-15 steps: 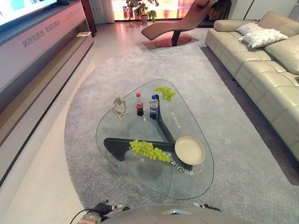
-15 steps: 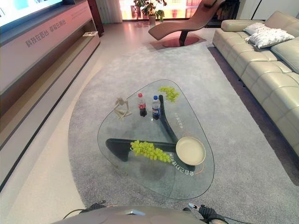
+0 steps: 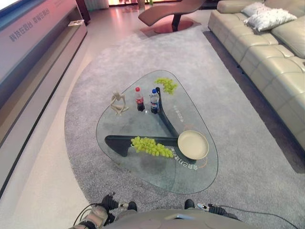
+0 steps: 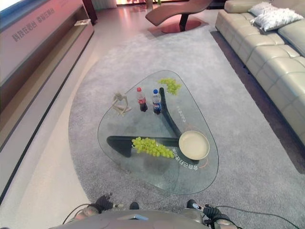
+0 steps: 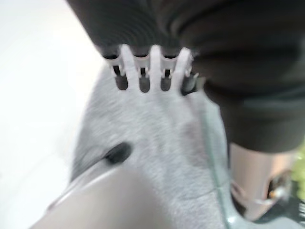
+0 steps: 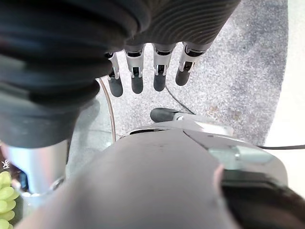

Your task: Pick up fruits into the plate

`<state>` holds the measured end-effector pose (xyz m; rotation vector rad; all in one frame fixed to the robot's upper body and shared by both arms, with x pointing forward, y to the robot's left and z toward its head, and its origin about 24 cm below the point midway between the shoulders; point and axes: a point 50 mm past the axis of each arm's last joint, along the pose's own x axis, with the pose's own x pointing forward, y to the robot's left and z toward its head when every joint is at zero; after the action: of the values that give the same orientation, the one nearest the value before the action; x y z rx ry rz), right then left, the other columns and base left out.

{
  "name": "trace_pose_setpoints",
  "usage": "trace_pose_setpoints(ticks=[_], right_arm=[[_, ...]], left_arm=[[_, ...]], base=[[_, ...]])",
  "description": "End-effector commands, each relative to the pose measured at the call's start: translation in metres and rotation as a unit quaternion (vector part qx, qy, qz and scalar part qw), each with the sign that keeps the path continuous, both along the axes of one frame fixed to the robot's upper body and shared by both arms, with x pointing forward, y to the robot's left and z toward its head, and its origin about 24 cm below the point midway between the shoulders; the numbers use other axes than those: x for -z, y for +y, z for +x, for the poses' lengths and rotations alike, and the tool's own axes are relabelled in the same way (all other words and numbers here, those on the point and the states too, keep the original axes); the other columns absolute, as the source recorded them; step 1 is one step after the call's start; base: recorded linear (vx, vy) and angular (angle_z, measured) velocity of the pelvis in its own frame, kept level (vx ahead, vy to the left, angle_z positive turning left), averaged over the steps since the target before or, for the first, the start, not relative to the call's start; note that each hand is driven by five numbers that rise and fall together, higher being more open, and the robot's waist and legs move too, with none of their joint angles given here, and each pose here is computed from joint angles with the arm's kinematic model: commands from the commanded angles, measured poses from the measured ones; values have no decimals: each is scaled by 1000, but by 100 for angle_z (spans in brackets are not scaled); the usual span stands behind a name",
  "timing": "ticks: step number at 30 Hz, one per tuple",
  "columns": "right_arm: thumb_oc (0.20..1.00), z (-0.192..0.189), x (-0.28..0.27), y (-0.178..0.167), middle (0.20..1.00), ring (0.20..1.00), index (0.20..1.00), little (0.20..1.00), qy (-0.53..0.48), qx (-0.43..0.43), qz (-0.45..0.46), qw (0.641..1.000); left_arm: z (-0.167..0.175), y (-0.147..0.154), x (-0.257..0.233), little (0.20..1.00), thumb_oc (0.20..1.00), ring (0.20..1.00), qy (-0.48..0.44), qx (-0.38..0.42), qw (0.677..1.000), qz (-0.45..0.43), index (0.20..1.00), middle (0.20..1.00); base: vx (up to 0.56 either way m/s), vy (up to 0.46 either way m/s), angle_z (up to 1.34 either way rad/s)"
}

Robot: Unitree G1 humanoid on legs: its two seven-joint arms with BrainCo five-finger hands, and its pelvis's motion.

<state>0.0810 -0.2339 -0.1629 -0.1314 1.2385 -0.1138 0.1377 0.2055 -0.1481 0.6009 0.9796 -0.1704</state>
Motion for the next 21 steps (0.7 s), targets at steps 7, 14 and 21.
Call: trace_pose_setpoints(ticks=[7, 14, 21], right_arm=[[1000, 76, -29, -17, 1000, 1000, 1000, 1000, -110, -38, -13, 993], [1000, 97, -41, -21, 1000, 1000, 1000, 1000, -154, -32, -12, 987], [1000, 126, -57, -16, 1000, 1000, 1000, 1000, -219, -9, 6, 976]], left_arm=[[132, 23, -98, 1000, 1000, 1000, -270, 97, 950, 123, 1000, 1000], [177, 52, -174, 1000, 1000, 1000, -371, 132, 892, 223, 1000, 1000], [212, 65, -253, 1000, 1000, 1000, -445, 148, 827, 311, 1000, 1000]], base=[[-75, 41, -7], [-62, -9, 1], [-71, -37, -1]])
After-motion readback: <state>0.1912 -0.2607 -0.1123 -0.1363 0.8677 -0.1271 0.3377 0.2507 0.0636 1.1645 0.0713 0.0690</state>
